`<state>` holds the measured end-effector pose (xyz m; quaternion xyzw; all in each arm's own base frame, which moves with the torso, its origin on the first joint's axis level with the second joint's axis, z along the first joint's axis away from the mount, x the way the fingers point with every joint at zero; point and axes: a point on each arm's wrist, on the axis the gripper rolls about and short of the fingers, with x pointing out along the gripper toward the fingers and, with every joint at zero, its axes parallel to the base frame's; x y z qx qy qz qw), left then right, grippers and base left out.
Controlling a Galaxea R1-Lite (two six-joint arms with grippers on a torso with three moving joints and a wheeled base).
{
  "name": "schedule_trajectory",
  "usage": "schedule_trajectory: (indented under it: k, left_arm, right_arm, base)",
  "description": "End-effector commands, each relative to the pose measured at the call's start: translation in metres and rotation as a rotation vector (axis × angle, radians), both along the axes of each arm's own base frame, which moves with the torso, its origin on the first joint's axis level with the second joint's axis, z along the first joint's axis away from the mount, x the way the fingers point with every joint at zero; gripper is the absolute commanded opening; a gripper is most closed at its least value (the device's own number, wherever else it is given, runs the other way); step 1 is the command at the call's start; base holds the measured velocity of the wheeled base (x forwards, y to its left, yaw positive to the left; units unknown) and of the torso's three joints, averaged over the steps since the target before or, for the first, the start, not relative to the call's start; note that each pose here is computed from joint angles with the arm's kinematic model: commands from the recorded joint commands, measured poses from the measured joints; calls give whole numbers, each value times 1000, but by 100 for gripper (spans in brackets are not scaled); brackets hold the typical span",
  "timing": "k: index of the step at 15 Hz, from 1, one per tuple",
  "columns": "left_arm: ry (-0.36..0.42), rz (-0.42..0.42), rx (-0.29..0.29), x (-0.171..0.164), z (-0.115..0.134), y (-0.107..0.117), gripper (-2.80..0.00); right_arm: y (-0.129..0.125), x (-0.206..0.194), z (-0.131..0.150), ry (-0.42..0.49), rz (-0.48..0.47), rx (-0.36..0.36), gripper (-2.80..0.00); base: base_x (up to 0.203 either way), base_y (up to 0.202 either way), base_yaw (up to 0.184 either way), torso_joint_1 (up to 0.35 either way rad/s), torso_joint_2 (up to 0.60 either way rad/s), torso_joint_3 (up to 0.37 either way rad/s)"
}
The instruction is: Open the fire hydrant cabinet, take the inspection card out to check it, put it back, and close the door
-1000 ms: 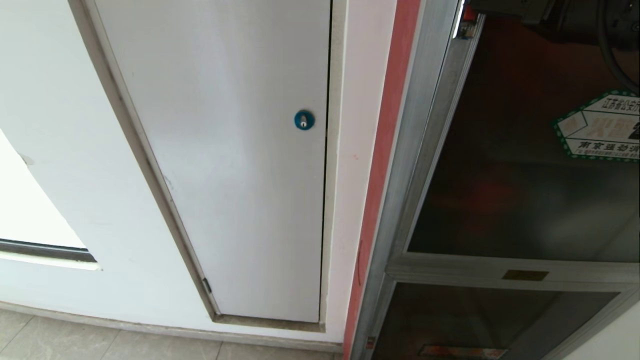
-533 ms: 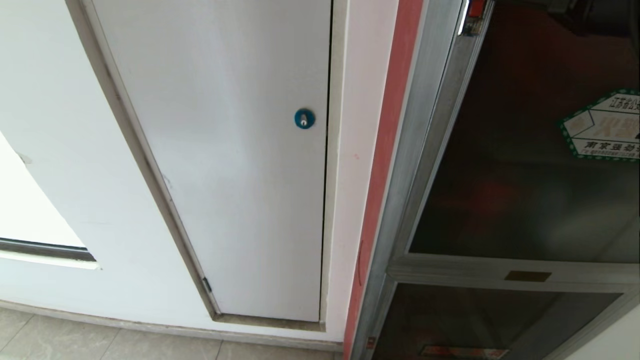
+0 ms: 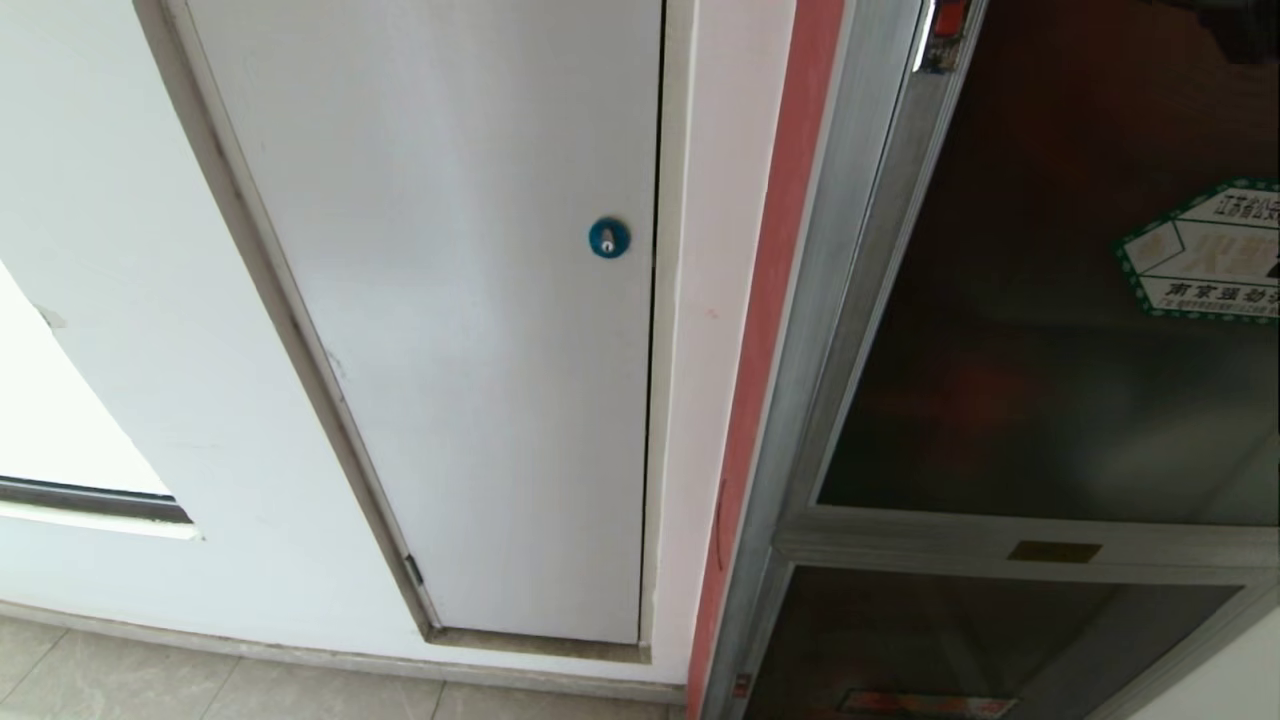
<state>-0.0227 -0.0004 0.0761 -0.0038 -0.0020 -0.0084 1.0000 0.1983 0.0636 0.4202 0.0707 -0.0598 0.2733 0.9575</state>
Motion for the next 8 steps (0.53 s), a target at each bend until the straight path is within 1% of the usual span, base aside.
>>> schedule_trajectory:
  k: [1, 8]
  left_arm:
    - [-1, 0, 0, 0, 0, 0, -280]
    - [0, 0, 0, 0, 0, 0, -280]
  right_arm:
    - [-7, -25, 5, -35, 4, 10, -280]
    - [-23, -80, 17, -131, -9, 42, -280]
  base:
    - [0, 0, 0, 0, 0, 0]
    - [0, 0, 0, 0, 0, 0]
